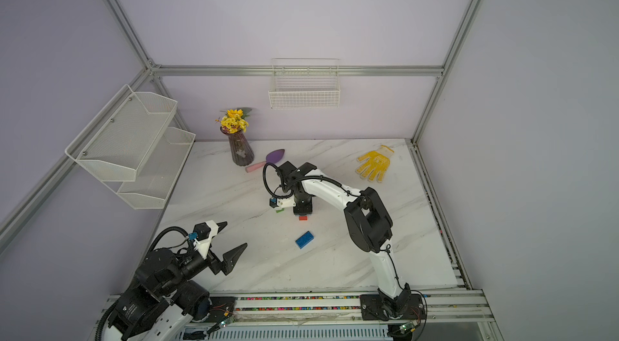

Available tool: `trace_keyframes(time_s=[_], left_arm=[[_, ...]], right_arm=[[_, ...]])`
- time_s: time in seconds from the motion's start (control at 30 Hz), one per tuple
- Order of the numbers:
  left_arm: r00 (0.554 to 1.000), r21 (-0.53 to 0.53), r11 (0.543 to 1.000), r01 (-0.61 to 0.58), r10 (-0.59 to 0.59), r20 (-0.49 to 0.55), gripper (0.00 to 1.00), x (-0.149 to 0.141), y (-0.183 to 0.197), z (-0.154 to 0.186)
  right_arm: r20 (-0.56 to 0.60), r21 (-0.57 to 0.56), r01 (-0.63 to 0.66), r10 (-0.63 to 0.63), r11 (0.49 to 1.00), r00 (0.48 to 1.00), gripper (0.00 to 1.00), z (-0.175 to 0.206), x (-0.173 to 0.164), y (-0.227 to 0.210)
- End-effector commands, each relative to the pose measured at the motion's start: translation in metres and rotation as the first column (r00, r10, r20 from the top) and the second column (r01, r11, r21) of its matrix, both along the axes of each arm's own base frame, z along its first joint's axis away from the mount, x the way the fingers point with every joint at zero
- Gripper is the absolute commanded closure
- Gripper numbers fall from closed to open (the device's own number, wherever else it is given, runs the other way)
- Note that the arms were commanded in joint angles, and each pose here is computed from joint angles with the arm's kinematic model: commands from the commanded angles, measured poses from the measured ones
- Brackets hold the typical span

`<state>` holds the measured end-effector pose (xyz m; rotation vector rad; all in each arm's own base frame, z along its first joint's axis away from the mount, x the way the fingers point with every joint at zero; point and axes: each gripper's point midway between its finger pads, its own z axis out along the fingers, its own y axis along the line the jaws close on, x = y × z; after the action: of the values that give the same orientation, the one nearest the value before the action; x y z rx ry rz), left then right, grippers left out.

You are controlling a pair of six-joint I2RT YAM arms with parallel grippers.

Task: Assemble the letter f with lego
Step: Assemble the lego brick with the lego brick.

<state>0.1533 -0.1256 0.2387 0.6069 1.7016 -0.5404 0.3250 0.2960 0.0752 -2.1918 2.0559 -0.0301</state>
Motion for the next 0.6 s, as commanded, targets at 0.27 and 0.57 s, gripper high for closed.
trace_keyframes(time_s=[0.27, 0.57], left_arm=[[0.999, 0.015, 1.000, 0.015, -0.015, 0.028, 0.00, 0.001, -0.003, 0.002], [0.999, 0.017, 1.000, 0.017, -0.018, 0.027, 0.00, 0.001, -0.003, 0.001]], right_arm=[[-0.050, -0.003, -0.021, 0.020, 1.000, 0.999, 1.00, -0.018, -0.006, 0.001], [-0.110, -0.034, 0.007, -0.011, 0.999, 0.994, 1.00, -0.036, -0.014, -0.017]])
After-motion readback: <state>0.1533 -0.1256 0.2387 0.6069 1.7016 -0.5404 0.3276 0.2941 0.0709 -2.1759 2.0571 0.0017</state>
